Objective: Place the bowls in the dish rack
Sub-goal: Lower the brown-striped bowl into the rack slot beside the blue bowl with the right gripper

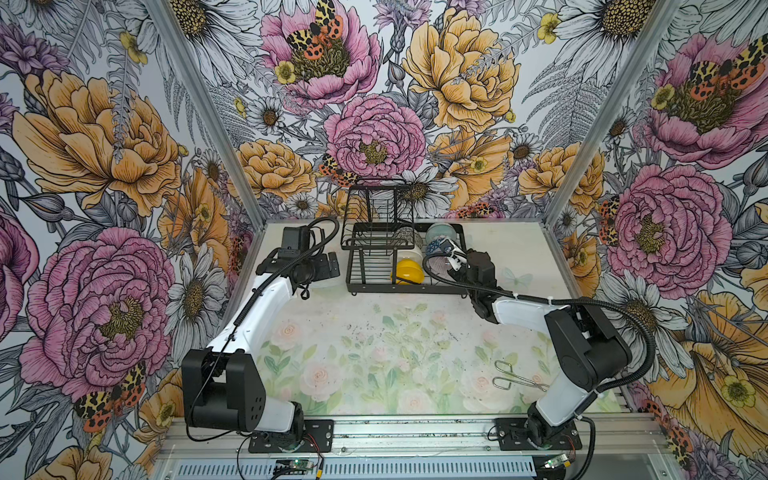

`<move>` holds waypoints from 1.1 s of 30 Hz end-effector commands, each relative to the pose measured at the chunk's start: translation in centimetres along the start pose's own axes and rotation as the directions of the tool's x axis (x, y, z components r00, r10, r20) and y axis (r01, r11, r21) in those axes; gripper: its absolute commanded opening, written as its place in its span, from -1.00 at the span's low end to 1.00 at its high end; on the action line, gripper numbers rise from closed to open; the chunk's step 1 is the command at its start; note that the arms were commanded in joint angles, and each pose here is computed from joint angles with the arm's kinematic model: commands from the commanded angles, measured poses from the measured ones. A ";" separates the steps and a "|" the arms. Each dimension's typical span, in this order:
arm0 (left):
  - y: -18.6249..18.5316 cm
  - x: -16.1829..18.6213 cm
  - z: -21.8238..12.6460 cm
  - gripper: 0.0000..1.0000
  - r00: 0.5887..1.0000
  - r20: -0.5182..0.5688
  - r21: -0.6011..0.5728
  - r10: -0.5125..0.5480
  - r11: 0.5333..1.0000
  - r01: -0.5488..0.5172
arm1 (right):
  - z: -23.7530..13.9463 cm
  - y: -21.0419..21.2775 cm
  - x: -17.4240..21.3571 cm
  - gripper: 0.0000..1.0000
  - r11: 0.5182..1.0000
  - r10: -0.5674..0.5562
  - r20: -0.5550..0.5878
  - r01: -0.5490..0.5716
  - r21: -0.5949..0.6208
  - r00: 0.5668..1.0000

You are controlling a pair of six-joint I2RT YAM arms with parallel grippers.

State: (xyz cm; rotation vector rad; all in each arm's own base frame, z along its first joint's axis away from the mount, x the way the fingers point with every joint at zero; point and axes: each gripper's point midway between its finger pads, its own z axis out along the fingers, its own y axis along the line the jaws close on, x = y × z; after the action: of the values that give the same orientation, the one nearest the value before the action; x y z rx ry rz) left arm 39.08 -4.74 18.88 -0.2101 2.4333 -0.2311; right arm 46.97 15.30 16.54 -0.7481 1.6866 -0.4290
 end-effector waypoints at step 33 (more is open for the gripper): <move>-0.6 0.5 0.6 0.97 1.000 -0.007 0.048 -0.016 0.999 0.016 | 2.4 1.7 0.7 -1.00 0.953 -0.266 0.080 0.250 0.168 0.961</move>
State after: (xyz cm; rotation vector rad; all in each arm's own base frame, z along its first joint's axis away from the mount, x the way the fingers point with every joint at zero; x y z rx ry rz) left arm 38.92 -5.24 18.25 -0.2055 2.4431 -0.2693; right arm 48.40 17.01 13.22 -0.9289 1.4771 -0.6816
